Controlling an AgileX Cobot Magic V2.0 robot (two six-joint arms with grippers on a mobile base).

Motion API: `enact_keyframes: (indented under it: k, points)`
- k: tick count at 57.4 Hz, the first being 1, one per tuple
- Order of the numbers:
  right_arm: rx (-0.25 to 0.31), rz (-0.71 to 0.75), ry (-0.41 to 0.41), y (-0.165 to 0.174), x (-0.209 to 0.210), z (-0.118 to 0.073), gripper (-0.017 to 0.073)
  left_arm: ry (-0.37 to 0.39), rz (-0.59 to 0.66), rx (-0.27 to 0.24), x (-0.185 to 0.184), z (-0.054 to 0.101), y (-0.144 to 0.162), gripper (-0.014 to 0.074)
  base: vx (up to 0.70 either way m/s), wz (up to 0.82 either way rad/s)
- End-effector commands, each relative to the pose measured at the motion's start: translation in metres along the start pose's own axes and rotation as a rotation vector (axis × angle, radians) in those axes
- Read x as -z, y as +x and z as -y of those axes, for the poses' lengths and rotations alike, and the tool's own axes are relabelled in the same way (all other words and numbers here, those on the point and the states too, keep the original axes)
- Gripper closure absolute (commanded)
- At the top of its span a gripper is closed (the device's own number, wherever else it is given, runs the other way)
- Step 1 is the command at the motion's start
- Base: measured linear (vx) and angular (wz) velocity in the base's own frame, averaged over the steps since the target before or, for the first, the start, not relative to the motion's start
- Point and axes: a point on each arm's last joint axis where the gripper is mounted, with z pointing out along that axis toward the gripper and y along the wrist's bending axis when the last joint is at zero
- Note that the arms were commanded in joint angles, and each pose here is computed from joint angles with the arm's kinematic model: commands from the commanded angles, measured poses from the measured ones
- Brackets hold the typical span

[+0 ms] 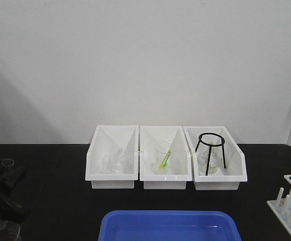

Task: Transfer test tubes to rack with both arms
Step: 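Bring the held tube toward the right gripper and grasp it there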

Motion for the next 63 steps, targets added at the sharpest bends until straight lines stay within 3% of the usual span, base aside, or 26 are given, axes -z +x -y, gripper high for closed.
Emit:
enact_keyframes:
  k: [1, 11, 35, 43, 49, 63]
  points:
    - [0.011, 0.084, -0.002, -0.017, 0.002, 0.000, 0.0015, -0.025, 0.131, 0.061, 0.010, -0.008, -0.035, 0.0615, 0.00, 0.00]
    - [0.013, 0.021, -0.001, -0.011, 0.002, 0.000, 0.0015, 0.006, 0.148, 0.150, 0.013, -0.004, -0.047, 0.0615, 0.00, 0.00]
    - [0.046, -0.013, -0.024, -0.008, 0.002, -0.005, 0.0015, 0.175, 0.300, 0.152, 0.021, 0.040, -0.067, 0.0615, 0.00, 0.00]
    - [0.059, -0.006, -0.151, -0.006, 0.000, -0.031, 0.0015, 0.218, 0.320, 0.149, 0.024, 0.051, -0.070, 0.0615, 0.00, 0.00]
    - [0.065, -0.007, -0.291, -0.002, -0.002, -0.062, 0.0015, 0.238, 0.330, 0.150, 0.026, 0.055, -0.072, 0.0615, 0.00, 0.00]
    - [0.070, -0.007, -0.580, 0.015, 0.000, -0.132, 0.0015, 0.288, 0.366, 0.216, 0.030, 0.065, -0.076, 0.0615, 0.00, 0.00]
